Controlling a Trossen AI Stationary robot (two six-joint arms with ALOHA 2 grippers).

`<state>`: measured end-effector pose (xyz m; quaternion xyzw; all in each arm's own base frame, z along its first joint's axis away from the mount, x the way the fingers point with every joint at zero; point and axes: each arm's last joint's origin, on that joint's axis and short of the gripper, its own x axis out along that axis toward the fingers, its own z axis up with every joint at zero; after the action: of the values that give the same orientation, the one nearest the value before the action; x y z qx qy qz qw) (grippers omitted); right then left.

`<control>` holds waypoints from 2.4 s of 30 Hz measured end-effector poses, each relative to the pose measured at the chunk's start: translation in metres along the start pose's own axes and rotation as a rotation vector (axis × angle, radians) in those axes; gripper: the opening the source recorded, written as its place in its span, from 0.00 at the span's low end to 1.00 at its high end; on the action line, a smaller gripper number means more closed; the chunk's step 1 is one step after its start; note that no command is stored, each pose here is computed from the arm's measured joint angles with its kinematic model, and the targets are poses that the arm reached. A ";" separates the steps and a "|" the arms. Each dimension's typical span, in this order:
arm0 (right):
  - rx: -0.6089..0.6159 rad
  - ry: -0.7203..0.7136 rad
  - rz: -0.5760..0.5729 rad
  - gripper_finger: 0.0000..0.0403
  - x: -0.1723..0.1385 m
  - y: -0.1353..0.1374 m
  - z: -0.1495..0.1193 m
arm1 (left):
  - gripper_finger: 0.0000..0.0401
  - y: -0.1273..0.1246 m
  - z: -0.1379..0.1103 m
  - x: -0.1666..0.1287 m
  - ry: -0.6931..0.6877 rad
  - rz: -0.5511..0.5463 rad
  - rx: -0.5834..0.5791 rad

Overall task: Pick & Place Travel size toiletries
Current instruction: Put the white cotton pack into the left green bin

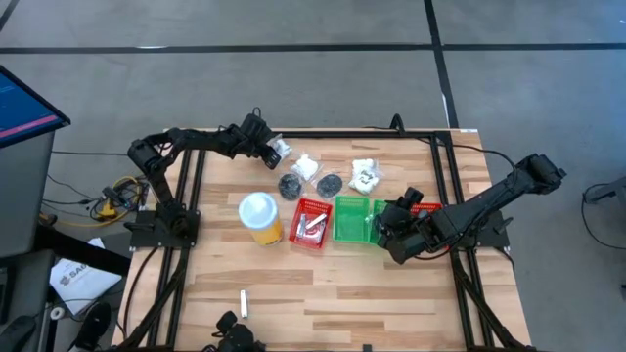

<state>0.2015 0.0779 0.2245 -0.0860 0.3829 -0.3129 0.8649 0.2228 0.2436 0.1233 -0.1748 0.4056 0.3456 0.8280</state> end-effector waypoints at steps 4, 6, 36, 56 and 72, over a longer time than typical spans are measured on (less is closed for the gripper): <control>0.000 0.000 0.000 0.55 0.000 0.000 0.000 | 0.27 0.000 0.000 0.000 0.000 0.000 0.025; 0.000 0.000 0.000 0.55 0.000 0.000 0.000 | 0.25 -0.001 0.000 0.000 0.000 0.000 0.031; 0.042 -0.002 -0.011 0.55 0.005 -0.002 0.004 | 0.00 -0.034 0.022 -0.075 -0.117 0.127 0.216; 0.193 -0.231 0.071 0.55 0.016 0.002 0.047 | 0.00 -0.125 0.014 -0.164 -0.379 0.125 0.473; 0.366 -0.483 0.346 0.55 0.025 -0.014 0.095 | 0.00 -0.189 -0.020 -0.197 -0.497 0.243 0.690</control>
<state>0.2757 0.0431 0.2801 0.0650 0.1135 -0.1956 0.9719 0.2623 0.0153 0.2688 0.2493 0.3032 0.3161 0.8637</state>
